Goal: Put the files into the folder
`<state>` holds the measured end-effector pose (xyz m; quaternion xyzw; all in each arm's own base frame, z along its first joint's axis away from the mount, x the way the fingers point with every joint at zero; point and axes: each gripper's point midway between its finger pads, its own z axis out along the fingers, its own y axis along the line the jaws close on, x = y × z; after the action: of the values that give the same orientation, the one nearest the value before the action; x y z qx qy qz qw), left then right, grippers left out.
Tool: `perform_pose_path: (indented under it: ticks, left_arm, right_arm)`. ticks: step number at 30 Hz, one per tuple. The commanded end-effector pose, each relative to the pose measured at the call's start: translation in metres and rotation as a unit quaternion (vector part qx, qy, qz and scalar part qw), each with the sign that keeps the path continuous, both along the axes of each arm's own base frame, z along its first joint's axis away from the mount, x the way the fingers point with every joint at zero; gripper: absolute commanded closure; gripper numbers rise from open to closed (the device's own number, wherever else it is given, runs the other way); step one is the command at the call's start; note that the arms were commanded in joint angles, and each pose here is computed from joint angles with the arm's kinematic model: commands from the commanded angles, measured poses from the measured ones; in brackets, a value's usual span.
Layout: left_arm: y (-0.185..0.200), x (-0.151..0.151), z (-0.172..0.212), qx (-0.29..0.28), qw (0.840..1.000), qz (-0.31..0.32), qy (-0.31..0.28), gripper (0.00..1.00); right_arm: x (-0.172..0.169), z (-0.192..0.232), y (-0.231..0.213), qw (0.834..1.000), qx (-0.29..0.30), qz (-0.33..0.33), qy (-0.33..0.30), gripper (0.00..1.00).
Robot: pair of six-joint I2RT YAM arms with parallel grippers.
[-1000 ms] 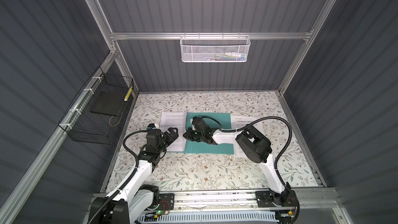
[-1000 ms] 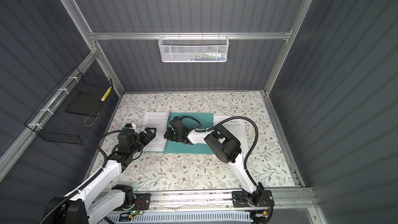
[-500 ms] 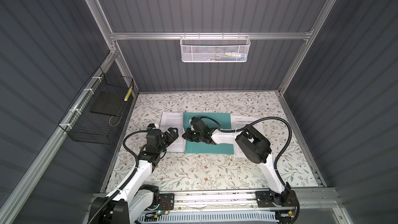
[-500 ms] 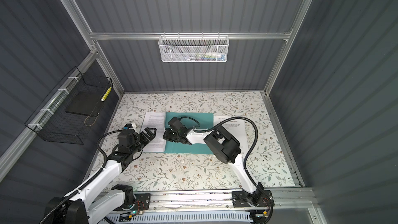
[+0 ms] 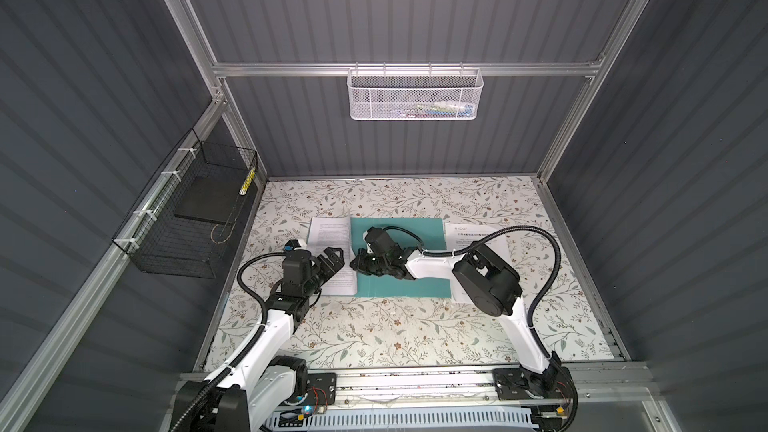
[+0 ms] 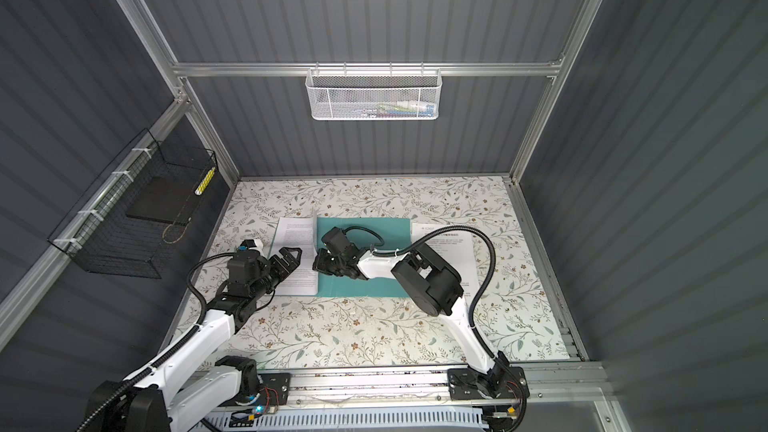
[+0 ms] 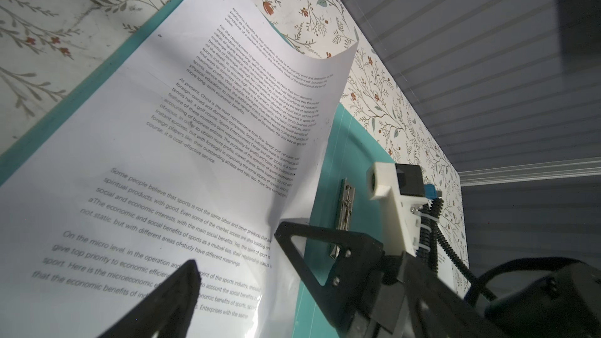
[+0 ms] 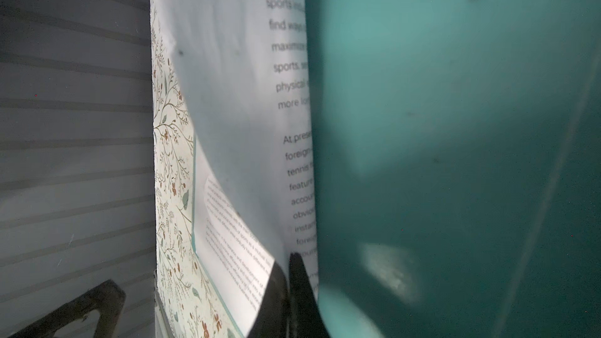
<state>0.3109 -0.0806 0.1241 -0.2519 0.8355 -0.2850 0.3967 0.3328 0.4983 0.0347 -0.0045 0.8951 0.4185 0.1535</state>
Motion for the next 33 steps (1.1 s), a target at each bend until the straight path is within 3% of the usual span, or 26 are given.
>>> perform_pose_path:
  ticks: [1,4,10,14,17,19,23,28,33]
  left_arm:
    - [0.006,-0.003,-0.003,0.013,1.0,0.006,0.004,0.02]
    - [0.008,0.001,0.007,0.026,1.0,0.008,-0.002,0.02]
    - [0.014,0.007,0.027,0.047,0.998,0.016,-0.026,0.02]
    - [0.013,0.008,0.029,0.05,0.998,0.012,-0.027,0.02]
    - [0.013,0.003,0.028,0.061,0.998,0.002,-0.018,0.03]
    - [0.016,-0.002,0.027,0.076,0.997,0.0,-0.011,0.03]
    - [0.022,-0.007,0.023,0.109,0.994,-0.005,-0.001,0.04]
    - [0.036,-0.019,0.005,0.153,0.988,0.004,0.034,0.04]
    - [0.042,-0.021,-0.009,0.161,0.986,0.017,0.045,0.04]
  right_arm:
    - [-0.003,-0.003,0.0,1.0,-0.013,0.005,-0.002,0.79]
    - [0.005,0.028,-0.015,0.998,-0.026,-0.005,-0.052,0.6]
    - [0.012,0.09,-0.073,0.989,-0.065,-0.037,-0.125,0.45]
    - [0.01,0.108,-0.107,0.985,-0.09,-0.046,-0.137,0.39]
    - [0.005,0.11,-0.1,0.989,-0.08,0.0,-0.128,0.47]
    - [0.003,0.112,-0.086,0.992,-0.036,0.029,-0.12,0.54]
    - [0.001,0.106,-0.054,0.992,0.055,0.069,-0.091,0.82]
    - [-0.003,0.088,-0.019,0.986,0.106,0.123,-0.042,0.86]
    - [-0.005,0.056,-0.017,0.989,0.086,0.117,-0.007,0.88]
